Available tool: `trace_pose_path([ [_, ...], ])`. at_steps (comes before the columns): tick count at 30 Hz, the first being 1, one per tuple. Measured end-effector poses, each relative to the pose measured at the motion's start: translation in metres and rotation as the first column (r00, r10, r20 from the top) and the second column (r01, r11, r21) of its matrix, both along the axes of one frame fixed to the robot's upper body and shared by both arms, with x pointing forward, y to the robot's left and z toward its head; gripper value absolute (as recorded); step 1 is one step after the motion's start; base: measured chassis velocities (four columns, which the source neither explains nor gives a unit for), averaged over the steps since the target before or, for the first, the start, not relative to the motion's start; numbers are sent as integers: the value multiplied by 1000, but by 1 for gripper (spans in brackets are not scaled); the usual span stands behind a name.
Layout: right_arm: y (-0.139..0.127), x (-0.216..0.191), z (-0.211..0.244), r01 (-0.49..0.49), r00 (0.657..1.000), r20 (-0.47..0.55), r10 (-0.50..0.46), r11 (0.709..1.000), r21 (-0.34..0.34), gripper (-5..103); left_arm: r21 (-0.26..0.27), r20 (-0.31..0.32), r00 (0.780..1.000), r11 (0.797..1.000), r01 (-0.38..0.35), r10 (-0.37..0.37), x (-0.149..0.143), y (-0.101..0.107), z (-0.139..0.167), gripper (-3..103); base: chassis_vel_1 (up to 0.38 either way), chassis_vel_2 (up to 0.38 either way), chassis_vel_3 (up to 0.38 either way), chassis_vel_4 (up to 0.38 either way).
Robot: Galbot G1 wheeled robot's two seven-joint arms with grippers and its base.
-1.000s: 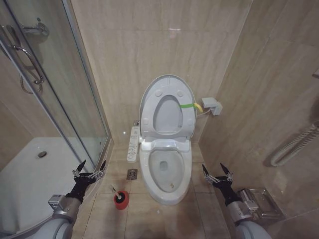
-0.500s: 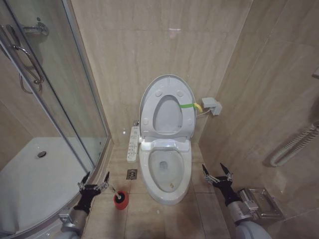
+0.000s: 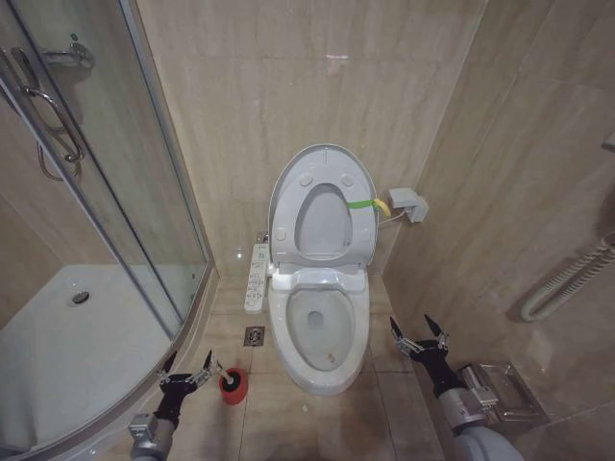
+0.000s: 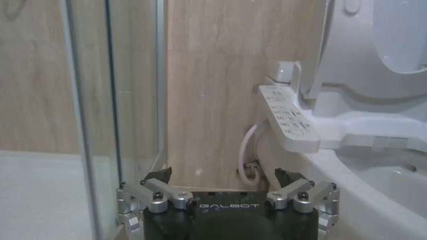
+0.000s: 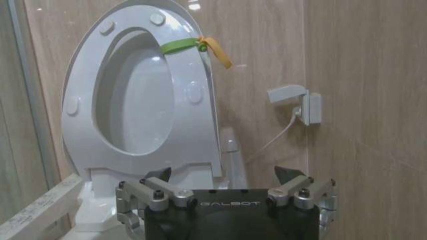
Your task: Open the toilet lid, clean the toilet bowl with a toilet brush, close the toilet lid, and flush.
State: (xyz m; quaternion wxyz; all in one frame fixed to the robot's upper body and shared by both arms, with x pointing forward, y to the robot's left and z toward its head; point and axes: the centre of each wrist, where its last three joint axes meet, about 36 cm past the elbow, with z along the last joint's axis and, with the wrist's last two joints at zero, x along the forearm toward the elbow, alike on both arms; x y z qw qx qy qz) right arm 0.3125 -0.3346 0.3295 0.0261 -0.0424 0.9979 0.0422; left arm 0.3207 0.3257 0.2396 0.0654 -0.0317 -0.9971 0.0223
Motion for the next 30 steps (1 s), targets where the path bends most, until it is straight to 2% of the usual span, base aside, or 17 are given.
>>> trace_pose_path([
  [5, 0, 0, 0, 0, 1000, 0, 0, 1000, 0, 100, 6, -24, 999, 999, 37, -36, 0, 0, -26, 100, 0, 0, 0, 0],
  [15, 0, 0, 0, 0, 1000, 0, 0, 1000, 0, 100, 16, -81, 997, 1000, 18, -17, 10, 7, -62, 100, 0, 0, 0, 0],
  [29, 0, 0, 0, 0, 1000, 0, 0, 1000, 0, 100, 15, -66, 995, 997, 76, -75, 41, 15, -88, 102, 0, 0, 0, 0],
  [30, 0, 0, 0, 0, 1000, 0, 0, 1000, 0, 100, 15, -68, 995, 997, 77, -76, 44, 15, -90, 98, 0, 0, 0, 0],
])
